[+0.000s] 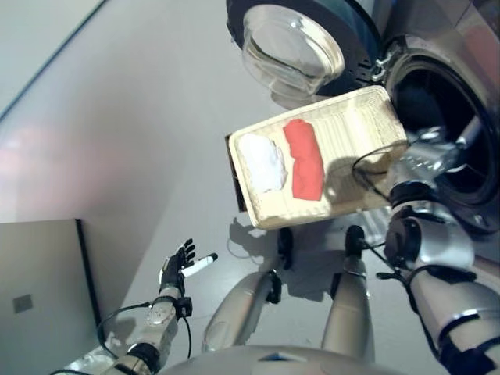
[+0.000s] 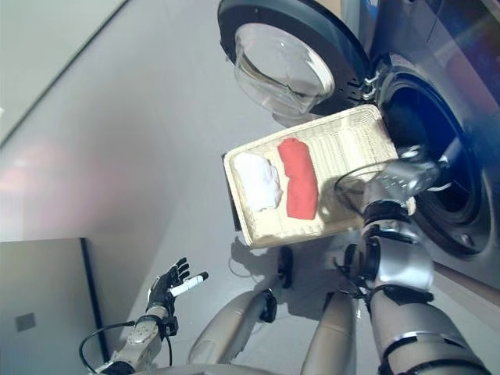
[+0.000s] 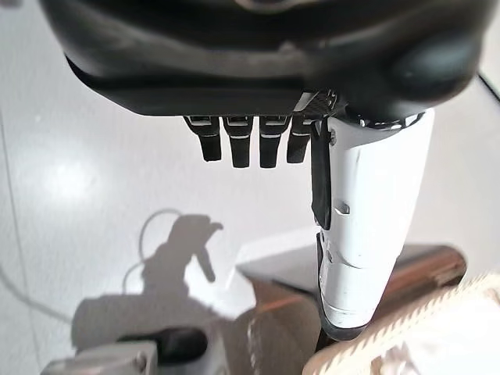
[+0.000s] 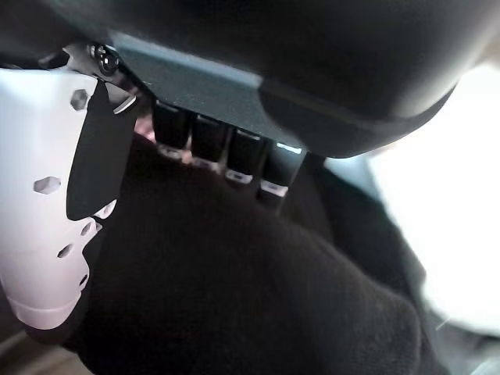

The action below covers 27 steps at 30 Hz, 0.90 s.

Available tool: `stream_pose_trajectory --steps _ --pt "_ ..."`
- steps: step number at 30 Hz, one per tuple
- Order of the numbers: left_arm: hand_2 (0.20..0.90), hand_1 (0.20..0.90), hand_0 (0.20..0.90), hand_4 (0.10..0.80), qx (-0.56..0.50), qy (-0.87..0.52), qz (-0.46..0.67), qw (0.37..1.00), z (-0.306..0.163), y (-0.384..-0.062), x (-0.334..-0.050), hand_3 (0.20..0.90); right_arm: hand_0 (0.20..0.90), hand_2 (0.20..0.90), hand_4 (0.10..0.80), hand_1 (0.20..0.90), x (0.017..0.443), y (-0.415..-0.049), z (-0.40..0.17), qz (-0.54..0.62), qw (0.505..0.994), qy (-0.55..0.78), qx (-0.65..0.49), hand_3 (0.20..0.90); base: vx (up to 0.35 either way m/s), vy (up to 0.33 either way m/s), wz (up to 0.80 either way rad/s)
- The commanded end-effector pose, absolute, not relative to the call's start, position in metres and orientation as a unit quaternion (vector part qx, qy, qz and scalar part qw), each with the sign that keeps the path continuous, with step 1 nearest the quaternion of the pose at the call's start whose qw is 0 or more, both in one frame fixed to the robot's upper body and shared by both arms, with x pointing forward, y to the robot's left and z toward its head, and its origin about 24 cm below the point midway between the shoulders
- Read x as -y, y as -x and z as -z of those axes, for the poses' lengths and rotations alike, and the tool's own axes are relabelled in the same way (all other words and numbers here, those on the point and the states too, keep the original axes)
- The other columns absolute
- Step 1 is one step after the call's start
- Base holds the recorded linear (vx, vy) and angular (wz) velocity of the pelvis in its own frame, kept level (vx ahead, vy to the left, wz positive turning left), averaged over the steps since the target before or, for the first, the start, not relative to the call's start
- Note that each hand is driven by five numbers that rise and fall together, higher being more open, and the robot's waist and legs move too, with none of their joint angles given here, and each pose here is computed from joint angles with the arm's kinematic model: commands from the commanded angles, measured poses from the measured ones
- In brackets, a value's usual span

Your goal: Pick up the clothes and place them into the washing machine

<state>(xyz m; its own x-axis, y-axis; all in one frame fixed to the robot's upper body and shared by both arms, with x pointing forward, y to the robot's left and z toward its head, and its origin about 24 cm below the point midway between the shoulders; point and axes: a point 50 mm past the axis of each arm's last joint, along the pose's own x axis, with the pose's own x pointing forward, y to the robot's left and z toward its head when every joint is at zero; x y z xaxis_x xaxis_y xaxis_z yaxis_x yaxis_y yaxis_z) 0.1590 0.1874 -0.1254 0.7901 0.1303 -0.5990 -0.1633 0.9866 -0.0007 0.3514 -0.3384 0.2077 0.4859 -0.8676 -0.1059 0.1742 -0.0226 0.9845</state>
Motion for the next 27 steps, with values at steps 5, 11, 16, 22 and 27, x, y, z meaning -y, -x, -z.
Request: stream_pose_trajectory --steps 5,11,16,22,27 --pt "0.9 0.9 0.9 0.8 -0.319 0.012 -0.117 0.94 0.129 -0.145 -0.204 0.9 0.2 0.2 0.3 0.2 0.345 -0.337 -0.269 0.391 0.681 -0.465 0.409 0.2 0.018 0.028 0.01" --pt "0.9 0.9 0.9 0.8 -0.312 0.021 -0.09 0.946 0.128 -0.146 -0.19 0.9 0.9 0.9 0.8 0.9 0.348 -0.339 -0.24 0.435 0.684 -0.457 0.365 0.9 -0.011 0.001 -0.07" --pt "0.9 0.9 0.9 0.8 -0.328 0.017 -0.093 0.94 0.132 -0.139 -0.192 0.9 0.9 0.9 0.8 0.9 0.346 -0.344 -0.229 0.427 0.695 -0.464 0.344 0.9 0.008 0.0 0.0" --pt "0.9 0.9 0.9 0.8 -0.338 0.015 -0.1 0.936 0.134 -0.135 -0.194 0.9 0.9 0.9 0.8 0.9 0.341 -0.35 -0.22 0.42 0.702 -0.472 0.328 0.9 0.005 0.001 0.0" --pt "0.9 0.9 0.9 0.8 -0.34 0.004 -0.099 0.935 0.134 -0.136 -0.197 0.9 0.9 0.9 0.8 0.9 0.348 -0.353 -0.202 0.452 0.738 -0.43 0.26 0.9 0.0 0.0 0.0"
